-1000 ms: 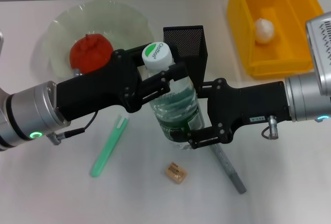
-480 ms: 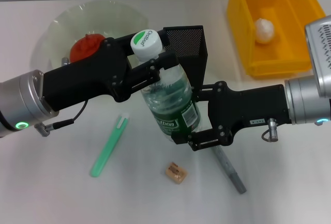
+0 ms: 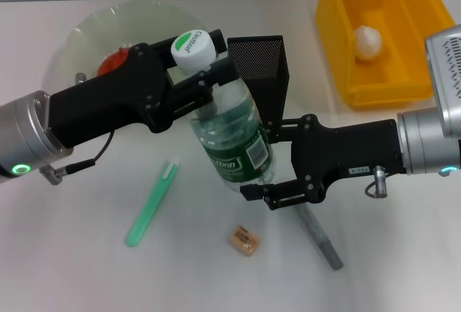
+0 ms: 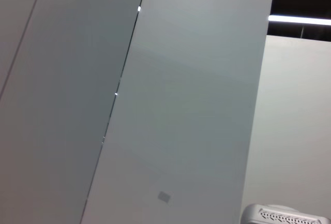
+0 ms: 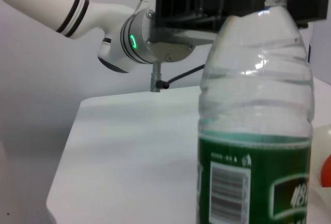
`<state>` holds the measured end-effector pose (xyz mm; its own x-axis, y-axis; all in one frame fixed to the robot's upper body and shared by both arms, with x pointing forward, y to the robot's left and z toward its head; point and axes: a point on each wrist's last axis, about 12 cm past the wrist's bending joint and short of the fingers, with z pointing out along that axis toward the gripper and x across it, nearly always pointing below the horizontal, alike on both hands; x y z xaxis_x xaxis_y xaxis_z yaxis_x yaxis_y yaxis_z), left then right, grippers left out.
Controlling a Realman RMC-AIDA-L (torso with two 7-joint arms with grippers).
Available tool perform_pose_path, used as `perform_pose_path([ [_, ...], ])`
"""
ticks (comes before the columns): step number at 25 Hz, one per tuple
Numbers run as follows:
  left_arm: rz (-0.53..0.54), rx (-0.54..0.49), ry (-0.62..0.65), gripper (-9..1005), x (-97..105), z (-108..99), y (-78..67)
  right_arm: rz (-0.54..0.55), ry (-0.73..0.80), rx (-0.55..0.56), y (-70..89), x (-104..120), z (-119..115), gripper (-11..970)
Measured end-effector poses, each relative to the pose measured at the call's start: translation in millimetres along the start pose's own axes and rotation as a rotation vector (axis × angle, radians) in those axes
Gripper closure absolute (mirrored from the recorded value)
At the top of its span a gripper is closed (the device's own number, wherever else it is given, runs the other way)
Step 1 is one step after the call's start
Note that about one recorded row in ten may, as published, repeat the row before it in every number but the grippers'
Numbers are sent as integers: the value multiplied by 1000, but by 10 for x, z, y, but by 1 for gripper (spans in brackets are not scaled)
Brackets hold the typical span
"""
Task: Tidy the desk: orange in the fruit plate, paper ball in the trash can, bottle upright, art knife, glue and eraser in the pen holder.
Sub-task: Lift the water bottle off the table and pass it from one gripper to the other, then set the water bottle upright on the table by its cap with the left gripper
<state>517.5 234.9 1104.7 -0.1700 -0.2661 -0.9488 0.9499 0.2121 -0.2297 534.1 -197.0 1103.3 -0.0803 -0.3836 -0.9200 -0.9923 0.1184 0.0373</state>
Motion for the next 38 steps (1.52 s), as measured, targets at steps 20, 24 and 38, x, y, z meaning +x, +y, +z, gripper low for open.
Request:
perform_pose_path([
  [20,21,-43,-33,539,-74,-147,-9,21,-4,38,-15,50,-52,387],
  [24,25,-55,-37,536,-85,-174,-1,39,-44,69,-21,49,-114,386],
  [38,47,-136,-35,525,-100,-314,39,-129,-364,248,232,161,-538,387],
])
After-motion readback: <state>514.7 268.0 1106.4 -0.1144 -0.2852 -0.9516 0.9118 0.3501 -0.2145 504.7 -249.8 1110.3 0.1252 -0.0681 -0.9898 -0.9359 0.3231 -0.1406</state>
